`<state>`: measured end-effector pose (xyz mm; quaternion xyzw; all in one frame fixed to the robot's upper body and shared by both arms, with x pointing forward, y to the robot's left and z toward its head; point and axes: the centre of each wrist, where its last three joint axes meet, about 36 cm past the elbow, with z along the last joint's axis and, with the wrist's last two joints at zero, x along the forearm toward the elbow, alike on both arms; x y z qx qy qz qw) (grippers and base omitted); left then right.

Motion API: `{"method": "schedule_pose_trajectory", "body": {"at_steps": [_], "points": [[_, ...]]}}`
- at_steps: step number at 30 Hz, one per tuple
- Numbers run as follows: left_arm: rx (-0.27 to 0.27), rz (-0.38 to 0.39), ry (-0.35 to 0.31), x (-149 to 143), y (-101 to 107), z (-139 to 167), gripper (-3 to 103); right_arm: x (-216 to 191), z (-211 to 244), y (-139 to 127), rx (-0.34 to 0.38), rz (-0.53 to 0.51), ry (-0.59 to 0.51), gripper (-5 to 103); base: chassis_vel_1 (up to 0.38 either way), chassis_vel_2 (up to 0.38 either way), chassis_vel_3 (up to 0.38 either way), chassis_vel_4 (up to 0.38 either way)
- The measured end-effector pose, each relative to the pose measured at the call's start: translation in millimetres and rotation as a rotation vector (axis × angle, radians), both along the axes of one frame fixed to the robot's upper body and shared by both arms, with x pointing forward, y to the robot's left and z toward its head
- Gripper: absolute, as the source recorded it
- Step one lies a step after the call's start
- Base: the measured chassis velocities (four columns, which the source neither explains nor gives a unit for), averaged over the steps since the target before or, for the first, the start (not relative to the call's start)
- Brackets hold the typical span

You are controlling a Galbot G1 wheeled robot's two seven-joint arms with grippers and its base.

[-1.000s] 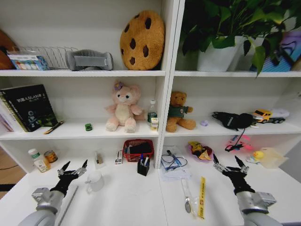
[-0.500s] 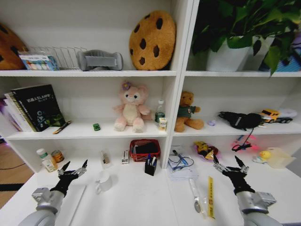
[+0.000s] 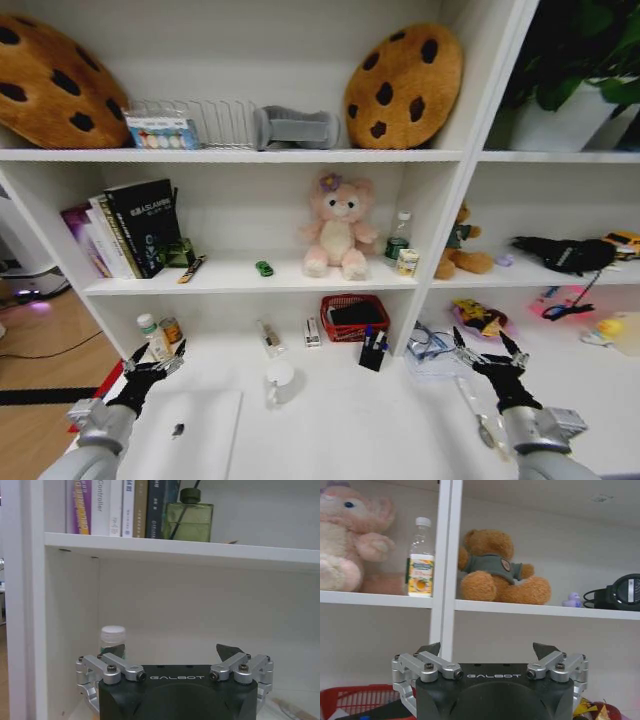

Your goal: Organize the objects on the table.

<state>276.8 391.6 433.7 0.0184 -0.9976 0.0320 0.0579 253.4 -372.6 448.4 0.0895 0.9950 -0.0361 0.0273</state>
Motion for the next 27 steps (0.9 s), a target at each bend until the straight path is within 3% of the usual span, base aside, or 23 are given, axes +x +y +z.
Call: {"method": "schedule_pose_trajectory", "body": {"at_steps": [9,27], "points": [[0.000,0.000,0.000,0.0,0.0,0.0,100,0.0,0.0,0.0,0.000,0.000,0.000,100,0.141,0.137,-0.150,-0.138],[0.000,0.000,0.000,0.0,0.0,0.0,100,0.0,0.0,-0.1,0.000,0.000,0.000,100,0.002,-0.003,-0.002,0.002]]}}
